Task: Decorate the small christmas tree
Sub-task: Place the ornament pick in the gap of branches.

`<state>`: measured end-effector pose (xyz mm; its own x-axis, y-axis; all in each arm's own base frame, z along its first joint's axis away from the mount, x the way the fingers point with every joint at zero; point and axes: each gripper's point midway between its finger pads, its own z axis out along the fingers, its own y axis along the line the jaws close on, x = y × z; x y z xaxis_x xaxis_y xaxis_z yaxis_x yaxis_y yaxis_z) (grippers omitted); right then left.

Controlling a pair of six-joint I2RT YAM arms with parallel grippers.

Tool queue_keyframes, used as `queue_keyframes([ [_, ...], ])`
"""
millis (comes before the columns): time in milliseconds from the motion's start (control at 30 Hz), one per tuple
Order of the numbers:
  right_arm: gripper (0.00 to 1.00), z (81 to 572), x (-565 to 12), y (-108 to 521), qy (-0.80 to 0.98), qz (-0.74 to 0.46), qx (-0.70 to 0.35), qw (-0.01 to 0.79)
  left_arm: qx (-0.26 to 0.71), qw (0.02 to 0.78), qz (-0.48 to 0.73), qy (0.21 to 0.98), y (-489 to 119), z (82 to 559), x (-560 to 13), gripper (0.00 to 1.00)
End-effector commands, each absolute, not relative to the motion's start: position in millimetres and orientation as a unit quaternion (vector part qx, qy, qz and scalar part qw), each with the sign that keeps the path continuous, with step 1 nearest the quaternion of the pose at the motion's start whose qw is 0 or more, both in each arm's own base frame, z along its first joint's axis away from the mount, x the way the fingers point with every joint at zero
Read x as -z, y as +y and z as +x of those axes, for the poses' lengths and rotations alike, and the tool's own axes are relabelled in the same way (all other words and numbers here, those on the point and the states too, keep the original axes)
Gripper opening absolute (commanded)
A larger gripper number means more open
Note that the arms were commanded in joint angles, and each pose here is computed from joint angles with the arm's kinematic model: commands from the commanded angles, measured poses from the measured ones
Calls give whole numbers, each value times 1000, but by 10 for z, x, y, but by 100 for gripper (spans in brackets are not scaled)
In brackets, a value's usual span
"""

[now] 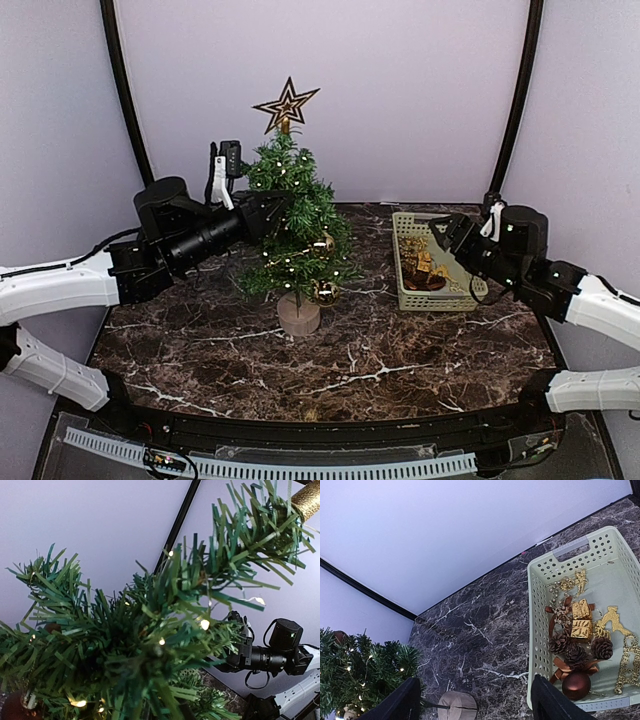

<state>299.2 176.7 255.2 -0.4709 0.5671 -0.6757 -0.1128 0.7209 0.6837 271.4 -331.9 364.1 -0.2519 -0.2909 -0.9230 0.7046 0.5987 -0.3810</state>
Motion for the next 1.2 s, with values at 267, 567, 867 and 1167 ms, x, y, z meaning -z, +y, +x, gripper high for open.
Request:
queue_keyframes([
  [267, 76, 2990, -2629, 1727, 772, 154, -355, 504, 425, 566, 124, 696, -3200, 2660, -3443, 29],
  [567, 76, 3005, -2626, 1758, 772, 152, -360, 502, 417, 565, 140, 698, -3131, 2579, -3569, 44],
  [867, 77, 2997, -2656, 1743, 770, 151, -358, 505, 422, 566, 150, 692, -3070, 2491, -3731, 58],
  [1167, 80, 3021, -2847, 1672, 792, 105, -293, 525, 414, 547, 189, 703, -2951, 2288, -4100, 66],
])
